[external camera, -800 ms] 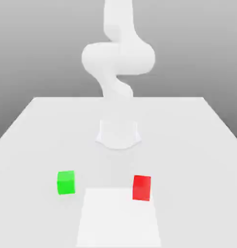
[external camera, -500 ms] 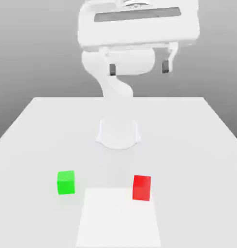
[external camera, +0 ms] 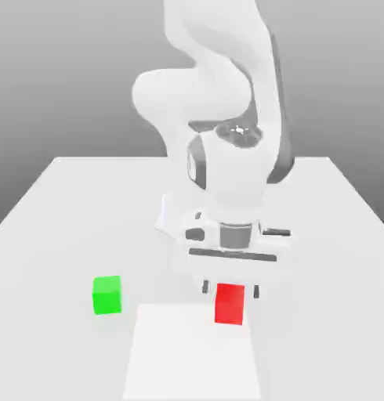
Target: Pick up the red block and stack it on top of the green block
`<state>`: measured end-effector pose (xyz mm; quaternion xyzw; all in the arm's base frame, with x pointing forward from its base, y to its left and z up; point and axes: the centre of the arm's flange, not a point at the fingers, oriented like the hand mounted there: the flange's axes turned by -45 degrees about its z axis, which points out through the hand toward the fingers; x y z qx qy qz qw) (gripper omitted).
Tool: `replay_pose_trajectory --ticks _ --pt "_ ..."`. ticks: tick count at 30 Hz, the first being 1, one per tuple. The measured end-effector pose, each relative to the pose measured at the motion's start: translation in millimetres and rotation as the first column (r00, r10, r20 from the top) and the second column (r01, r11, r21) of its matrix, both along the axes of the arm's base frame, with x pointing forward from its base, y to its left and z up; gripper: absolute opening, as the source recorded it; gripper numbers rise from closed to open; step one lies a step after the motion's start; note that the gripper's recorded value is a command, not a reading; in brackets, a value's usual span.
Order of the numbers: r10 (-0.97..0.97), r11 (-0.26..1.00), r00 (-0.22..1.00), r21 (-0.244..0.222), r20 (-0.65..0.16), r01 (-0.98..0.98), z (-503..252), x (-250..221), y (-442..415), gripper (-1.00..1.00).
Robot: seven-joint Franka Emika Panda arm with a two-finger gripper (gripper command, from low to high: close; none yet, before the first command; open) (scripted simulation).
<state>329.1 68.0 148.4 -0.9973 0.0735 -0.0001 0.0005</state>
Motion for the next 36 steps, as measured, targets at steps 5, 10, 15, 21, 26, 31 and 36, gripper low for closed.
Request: replay_pose_trajectory --ticks 5,10,15,21,26,31,36 --pt "0.0 1.0 1.0 0.0 0.001 0.0 0 0 0 -1.0" --pt "0.0 1.0 1.0 -0.002 0.001 0.0 18 1 0 -1.0" --pt "-0.009 1.0 1.0 -0.002 0.001 0.009 56 0 -3 -1.0" --pt "-0.252 0.968 0.968 -0.003 0.001 0.252 74 4 -77 -1.0" --pt "-0.468 0.884 0.884 -0.002 0.001 0.468 85 -7 -146 -1.0" --pt "-0.658 0.753 0.753 -0.001 0.001 0.658 96 -33 -211 -1.0" --pt "-0.706 0.708 0.708 0.003 0.0 0.706 69 -40 -228 -1.0"
